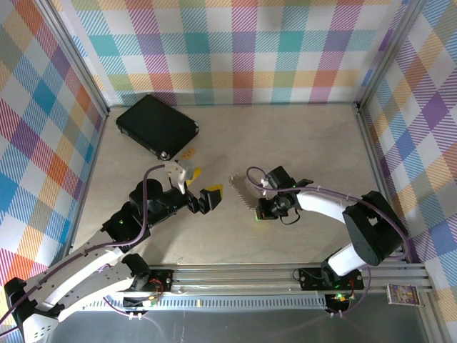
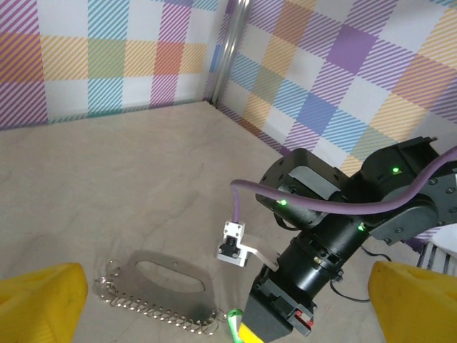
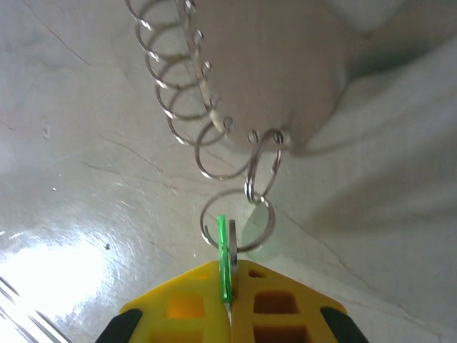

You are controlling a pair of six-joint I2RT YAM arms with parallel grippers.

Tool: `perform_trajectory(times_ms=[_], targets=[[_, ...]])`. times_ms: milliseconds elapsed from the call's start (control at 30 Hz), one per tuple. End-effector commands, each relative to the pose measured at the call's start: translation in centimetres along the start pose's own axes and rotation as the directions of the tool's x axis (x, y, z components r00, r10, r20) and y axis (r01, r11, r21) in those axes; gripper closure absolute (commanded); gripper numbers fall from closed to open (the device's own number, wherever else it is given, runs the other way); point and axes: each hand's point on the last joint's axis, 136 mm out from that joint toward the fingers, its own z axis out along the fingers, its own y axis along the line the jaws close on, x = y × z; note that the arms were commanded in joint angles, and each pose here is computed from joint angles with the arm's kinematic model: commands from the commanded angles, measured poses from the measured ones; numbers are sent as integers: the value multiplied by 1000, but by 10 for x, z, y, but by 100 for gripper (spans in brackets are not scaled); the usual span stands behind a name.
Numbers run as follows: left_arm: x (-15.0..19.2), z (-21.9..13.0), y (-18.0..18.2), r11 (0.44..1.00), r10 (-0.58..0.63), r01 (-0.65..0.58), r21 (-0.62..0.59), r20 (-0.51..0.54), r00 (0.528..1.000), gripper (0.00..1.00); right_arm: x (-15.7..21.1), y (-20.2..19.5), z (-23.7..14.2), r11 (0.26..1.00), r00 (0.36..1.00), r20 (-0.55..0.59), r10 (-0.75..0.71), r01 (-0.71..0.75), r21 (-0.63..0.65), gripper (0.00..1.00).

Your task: Put the keys on the keyring

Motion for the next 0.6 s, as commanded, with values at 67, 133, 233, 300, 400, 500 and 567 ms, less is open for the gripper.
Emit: perform_trajectory(times_ms=[67,133,233,300,400,500,567], targets=[[-6,4,-3,1000,-6,5,14,30,1000,0,3,1,-1,1000,1000,26,13,-13,-7,100],[-6,5,-2,1000,-6,5,13,29,1000,0,7,-1,0,1000,1000,19,18,-18,-2,100],[-4,7,-2,1000,-6,6,12,26,1000,0,13,-4,2,1000,1000,9,27,-27,3,100],[-2,9,-1,1000,-9,8,12,22,1000,0,17,-7,2,999,999,8,34,-34,8,100],[1,13,-1,1000,-11,10,15,12,1000,0,23,-11,3,999,999,5,44,-44,14,100],[3,17,0,1000,-11,11,11,6,1000,0,27,-13,2,999,999,6,46,-46,19,97],[5,18,1,1000,-11,11,6,0,1000,0,28,-15,2,999,999,12,46,-46,21,93]])
